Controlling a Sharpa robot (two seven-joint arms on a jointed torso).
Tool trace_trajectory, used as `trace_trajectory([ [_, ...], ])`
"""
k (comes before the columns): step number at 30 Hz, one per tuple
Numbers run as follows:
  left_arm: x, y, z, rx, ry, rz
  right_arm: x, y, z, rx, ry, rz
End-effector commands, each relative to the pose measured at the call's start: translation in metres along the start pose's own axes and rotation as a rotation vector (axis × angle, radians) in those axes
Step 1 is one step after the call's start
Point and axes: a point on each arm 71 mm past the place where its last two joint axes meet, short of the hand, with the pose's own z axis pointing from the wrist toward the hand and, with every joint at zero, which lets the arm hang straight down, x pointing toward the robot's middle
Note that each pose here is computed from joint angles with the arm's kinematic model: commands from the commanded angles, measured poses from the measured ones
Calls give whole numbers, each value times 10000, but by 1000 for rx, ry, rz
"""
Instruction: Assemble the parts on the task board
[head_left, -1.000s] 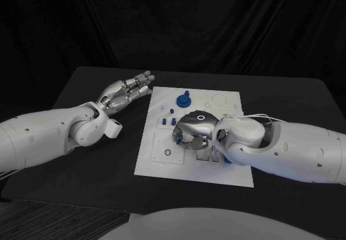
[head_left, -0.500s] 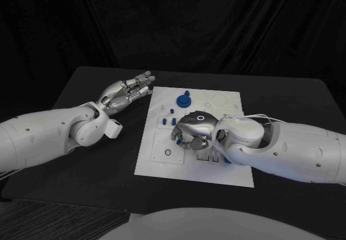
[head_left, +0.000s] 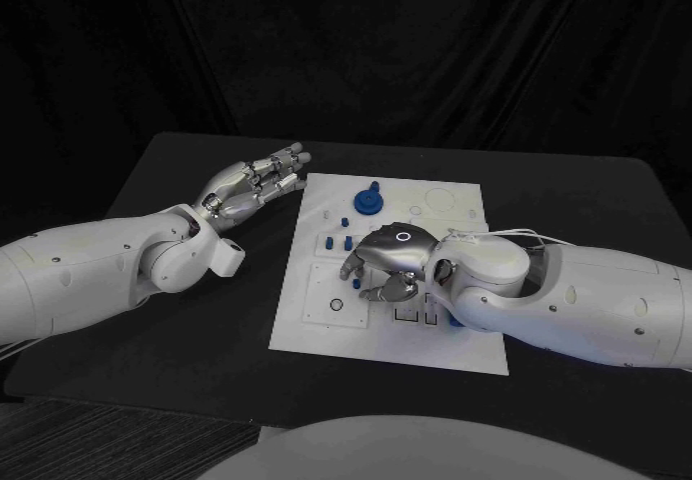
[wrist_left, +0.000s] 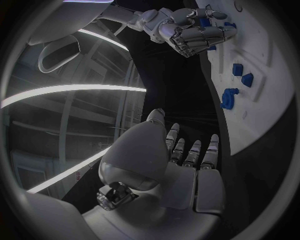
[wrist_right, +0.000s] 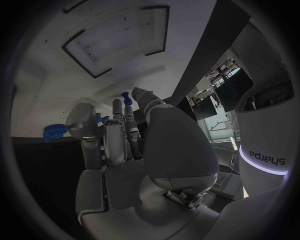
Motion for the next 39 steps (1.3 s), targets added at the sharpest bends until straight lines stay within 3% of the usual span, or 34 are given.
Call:
trace_trajectory([
  [1, 11, -113, -10, 169, 6, -15, 6, -47, -32, 50, -8, -4],
  [10, -3, -110, -26, 166, 2, -13, -135, -174, -230, 57, -135, -12],
  [16, -8, -110, -33, 164, 0, -12, -504, -383, -462, 104, -251, -25],
  [20, -10, -108, -33, 163, -1, -11, -727, -556, -607, 168, -288, -20],
  [25, -5, -107, -28, 163, -1, -11, -829, -726, -737, 224, -281, -29],
  [28, 1, -106, -22, 164, 1, -12, -823, -801, -790, 252, -248, -41],
  [39, 13, -102, -12, 164, 6, -16, -570, -930, -860, 306, -121, -45],
])
